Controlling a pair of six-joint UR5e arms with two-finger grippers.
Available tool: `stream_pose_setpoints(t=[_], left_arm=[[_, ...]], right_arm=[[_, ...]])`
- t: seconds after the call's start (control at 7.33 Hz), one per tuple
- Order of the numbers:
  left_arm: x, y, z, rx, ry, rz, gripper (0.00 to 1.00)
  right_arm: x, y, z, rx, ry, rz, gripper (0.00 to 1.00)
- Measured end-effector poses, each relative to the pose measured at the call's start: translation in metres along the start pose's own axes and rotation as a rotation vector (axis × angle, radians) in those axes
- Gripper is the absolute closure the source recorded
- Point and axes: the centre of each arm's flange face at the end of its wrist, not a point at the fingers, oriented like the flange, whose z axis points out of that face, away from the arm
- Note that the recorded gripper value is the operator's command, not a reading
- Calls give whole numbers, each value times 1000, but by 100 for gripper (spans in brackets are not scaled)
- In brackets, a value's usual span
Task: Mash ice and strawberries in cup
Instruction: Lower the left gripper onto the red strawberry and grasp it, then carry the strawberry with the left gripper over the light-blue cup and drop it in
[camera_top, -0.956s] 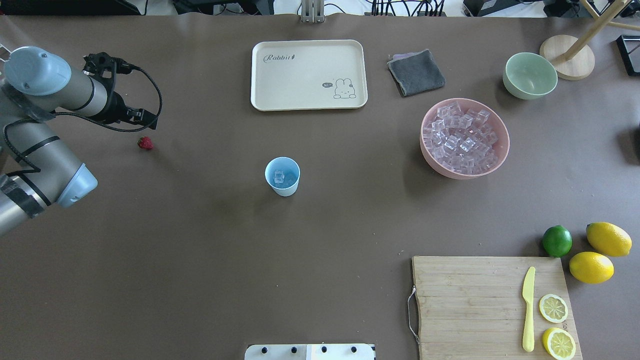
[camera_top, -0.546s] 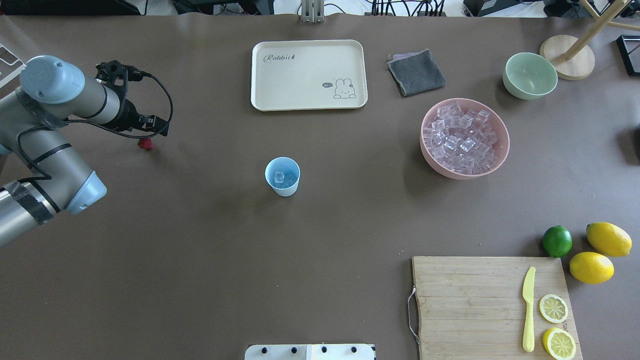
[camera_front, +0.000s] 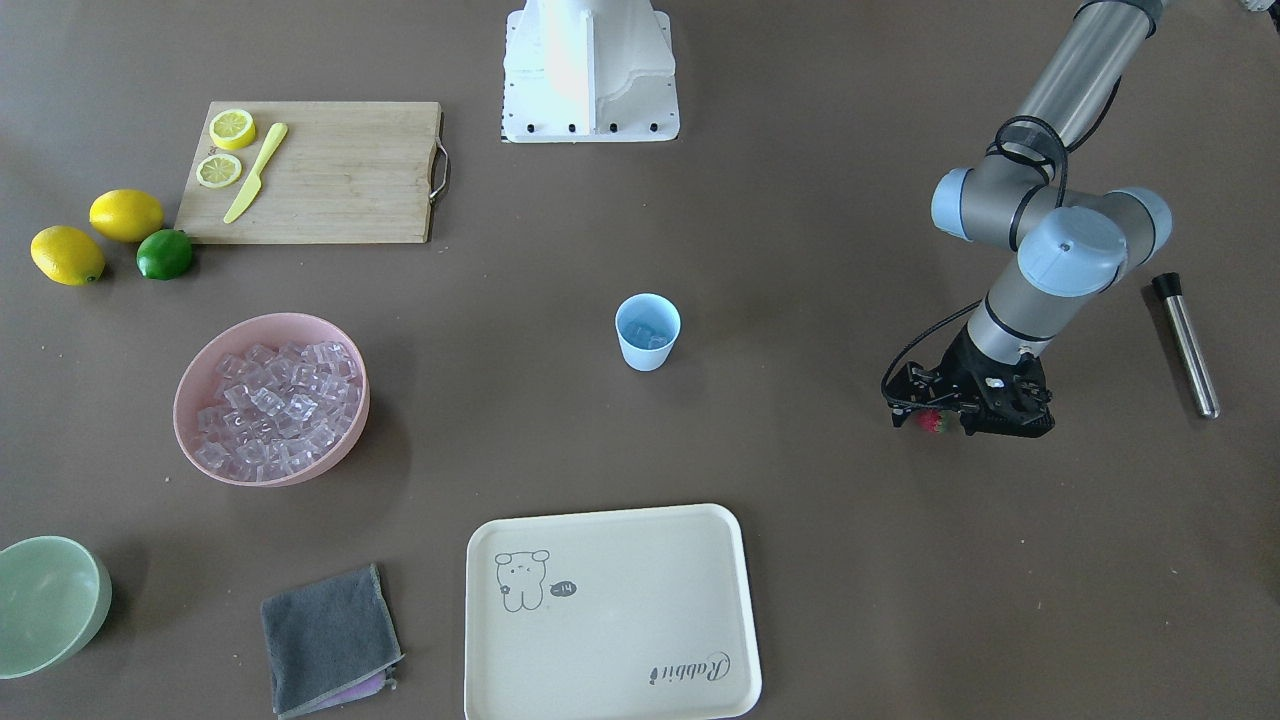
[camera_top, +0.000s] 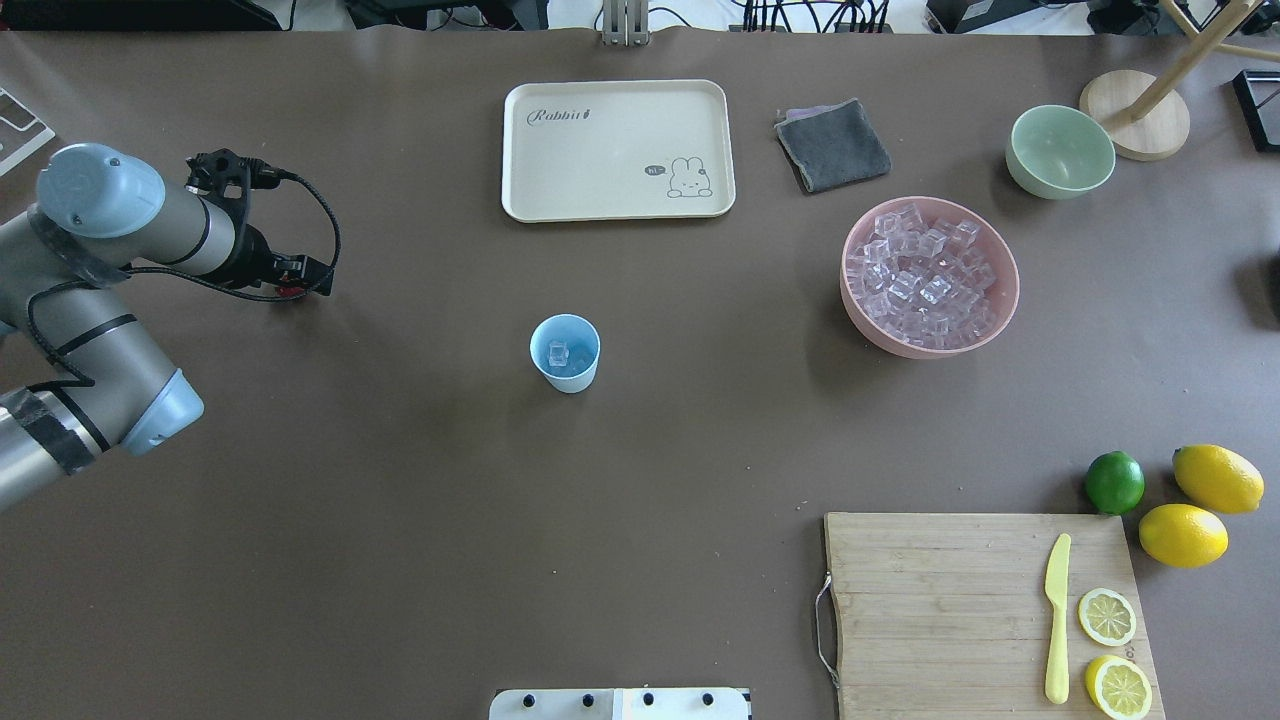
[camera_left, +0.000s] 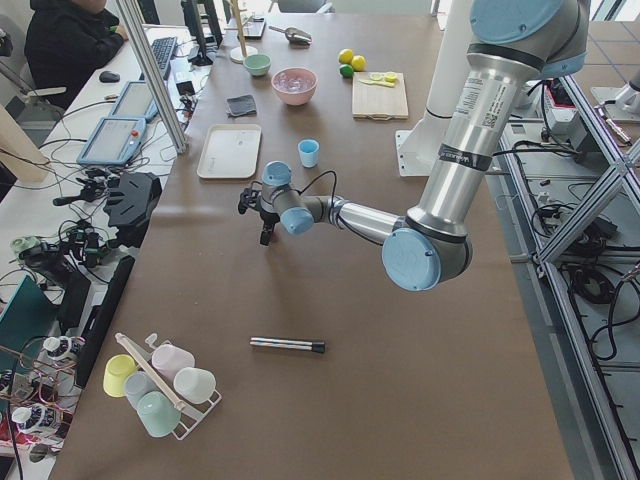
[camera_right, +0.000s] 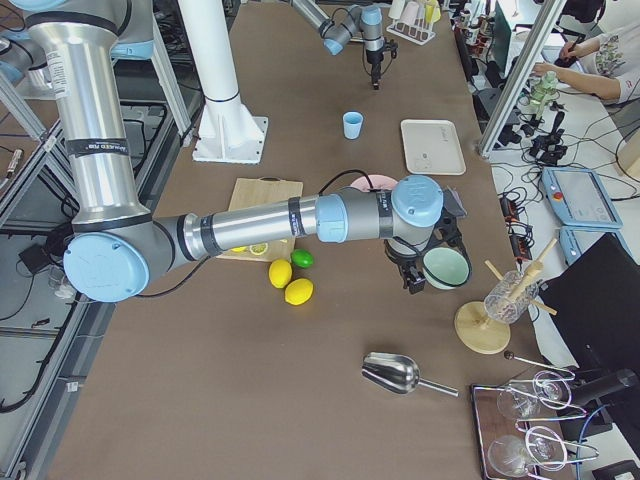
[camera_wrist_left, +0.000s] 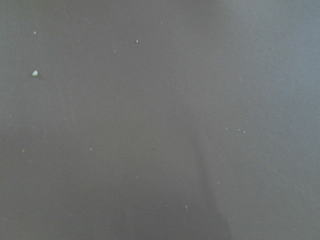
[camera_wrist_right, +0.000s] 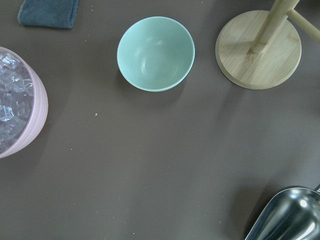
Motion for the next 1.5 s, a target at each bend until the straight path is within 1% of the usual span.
stream_pose_setpoints(t=[0.14,0.27,0.41,0.55,0.82,1.09,1.23,1.37,1.5], left_arm=[[4,2,-1,1,7,-9,59],[6,3,-2,2,11,-13,84],[8,3,-3,1,16,-11,93],[11,3,-5,0,22,-6,100],[19,-2,-13,13,33,-4,100],[46,-13,-35,37,64,-7,100],[71,-23,-51,48,81,-13,100],[102,-27,-67,58,113,-21,100],[139,-23,-81,58,154,-41,100]], right_arm=[[-1,0,0,1,0,3,2],[-1,1,0,0,0,5,2],[0,3,1,-2,0,8,2],[1,6,3,-4,0,10,2],[4,8,5,-2,1,7,2],[5,9,6,-3,2,5,2],[8,12,9,-8,2,2,2],[10,17,12,-14,0,0,2],[12,21,13,-16,-1,3,2]])
